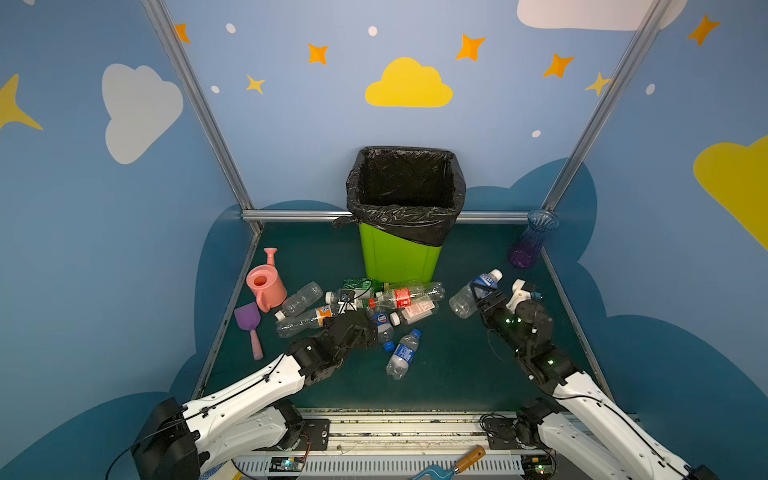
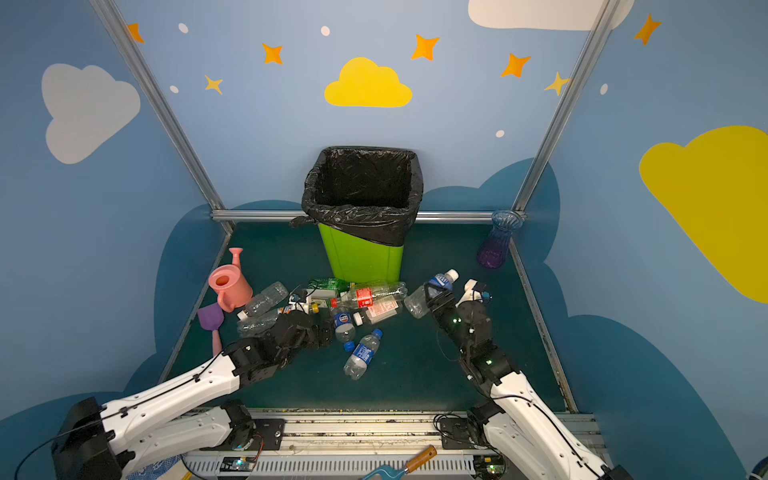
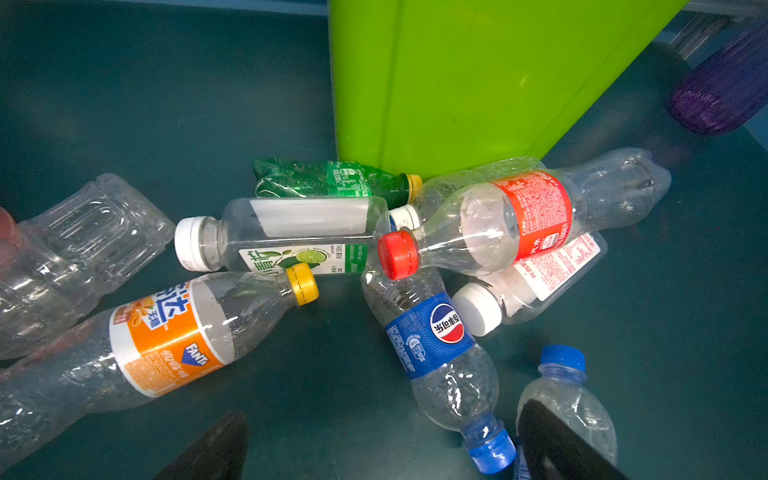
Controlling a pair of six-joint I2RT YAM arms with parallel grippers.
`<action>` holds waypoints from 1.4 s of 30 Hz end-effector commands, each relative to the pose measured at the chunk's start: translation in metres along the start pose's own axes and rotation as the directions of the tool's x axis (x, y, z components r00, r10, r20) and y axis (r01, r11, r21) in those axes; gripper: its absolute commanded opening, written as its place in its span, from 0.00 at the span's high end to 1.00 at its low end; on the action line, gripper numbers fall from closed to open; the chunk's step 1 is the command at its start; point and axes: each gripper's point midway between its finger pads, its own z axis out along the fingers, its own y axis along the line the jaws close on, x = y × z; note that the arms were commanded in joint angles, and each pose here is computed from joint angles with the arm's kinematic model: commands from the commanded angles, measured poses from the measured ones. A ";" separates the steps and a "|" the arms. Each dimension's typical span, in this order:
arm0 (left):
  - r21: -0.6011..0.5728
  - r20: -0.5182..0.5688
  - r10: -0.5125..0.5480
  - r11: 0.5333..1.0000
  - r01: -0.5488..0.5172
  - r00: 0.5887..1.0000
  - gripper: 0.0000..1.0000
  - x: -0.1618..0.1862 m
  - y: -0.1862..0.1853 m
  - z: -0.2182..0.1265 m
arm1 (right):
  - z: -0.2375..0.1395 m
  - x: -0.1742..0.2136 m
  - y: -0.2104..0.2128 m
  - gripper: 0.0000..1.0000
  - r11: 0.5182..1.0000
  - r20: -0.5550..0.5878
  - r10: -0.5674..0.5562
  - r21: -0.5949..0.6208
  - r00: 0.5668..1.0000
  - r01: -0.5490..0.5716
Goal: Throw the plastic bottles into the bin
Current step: 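Swing the held water bottle up over the bin with the right gripper, then open the right gripper to drop the water bottle into the bin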
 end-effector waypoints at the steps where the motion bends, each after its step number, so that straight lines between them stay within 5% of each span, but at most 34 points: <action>1: -0.002 0.016 -0.029 1.000 0.029 0.999 0.00 -0.004 0.005 -0.001 | -0.021 -0.026 0.054 0.46 0.969 0.020 -0.242 -0.047 0.970 0.243; 6: -0.083 0.031 -0.061 0.995 0.064 0.998 0.00 -0.002 0.032 0.001 | -0.093 -0.087 0.194 0.46 0.798 0.246 -0.533 -0.170 0.809 0.578; 10: -0.123 0.045 -0.105 0.986 0.109 0.994 0.00 0.001 0.053 -0.002 | -0.154 -0.121 0.274 0.44 0.669 0.462 -0.568 -0.224 0.682 0.709; 12: -0.129 0.053 -0.126 0.983 0.132 0.991 0.00 0.003 0.060 -0.003 | -0.157 -0.127 0.294 0.42 0.640 0.501 -0.563 -0.240 0.657 0.730; 16: -0.144 0.054 -0.149 0.977 0.155 0.987 0.00 0.005 0.069 -0.003 | -0.089 -0.115 0.313 0.41 0.631 0.415 -0.578 -0.319 0.703 0.707; 20: -0.171 0.046 -0.173 0.969 0.178 0.984 0.00 0.005 0.075 -0.004 | 0.036 -0.077 0.313 0.35 0.660 0.141 -0.630 -0.423 0.764 0.622; 24: -0.176 0.042 -0.185 0.966 0.189 0.982 0.00 0.007 0.077 -0.007 | 0.108 -0.048 0.308 0.18 0.655 -0.080 -0.716 -0.421 0.693 0.628; 33: -0.147 0.084 -0.167 0.973 0.179 0.982 0.00 0.007 0.084 -0.027 | 0.040 -0.104 0.345 0.03 0.630 0.215 -0.672 -0.335 0.708 0.700; 39: -0.015 0.103 -0.154 0.988 0.157 0.983 0.00 0.001 0.064 -0.033 | 0.005 -0.112 0.319 0.03 0.644 0.240 -0.669 -0.285 0.703 0.710; 42: -0.014 0.077 -0.142 0.990 0.144 0.987 0.00 0.004 0.060 -0.030 | 0.002 -0.107 0.275 0.03 0.703 0.179 -0.652 -0.220 0.736 0.676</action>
